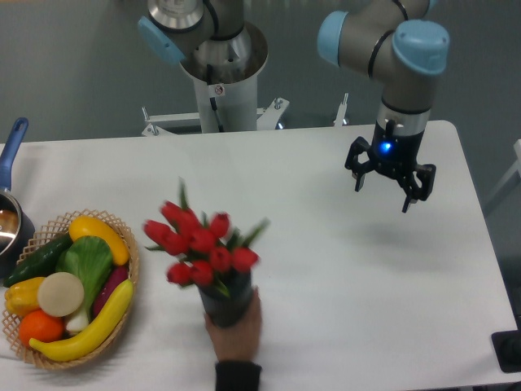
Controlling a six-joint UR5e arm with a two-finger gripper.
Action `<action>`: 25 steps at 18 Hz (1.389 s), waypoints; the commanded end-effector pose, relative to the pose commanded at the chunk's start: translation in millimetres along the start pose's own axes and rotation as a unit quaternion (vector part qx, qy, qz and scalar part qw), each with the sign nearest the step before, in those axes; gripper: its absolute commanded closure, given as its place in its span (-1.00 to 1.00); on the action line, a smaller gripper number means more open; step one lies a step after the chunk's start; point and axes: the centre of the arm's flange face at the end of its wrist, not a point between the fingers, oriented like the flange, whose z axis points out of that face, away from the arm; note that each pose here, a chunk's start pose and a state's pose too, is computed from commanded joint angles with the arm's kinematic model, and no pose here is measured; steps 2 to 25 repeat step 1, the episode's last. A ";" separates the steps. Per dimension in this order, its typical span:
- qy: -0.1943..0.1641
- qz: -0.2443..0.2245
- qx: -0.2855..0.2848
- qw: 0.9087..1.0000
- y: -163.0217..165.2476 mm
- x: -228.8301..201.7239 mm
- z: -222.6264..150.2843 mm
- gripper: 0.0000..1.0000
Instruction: Insert the flowers into the vase
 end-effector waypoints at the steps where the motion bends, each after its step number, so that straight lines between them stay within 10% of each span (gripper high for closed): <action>1: 0.003 0.001 -0.006 1.000 0.2 2.9 3.3 -1.00; 25: 0.003 0.001 -0.006 1.000 0.2 2.9 3.3 -1.00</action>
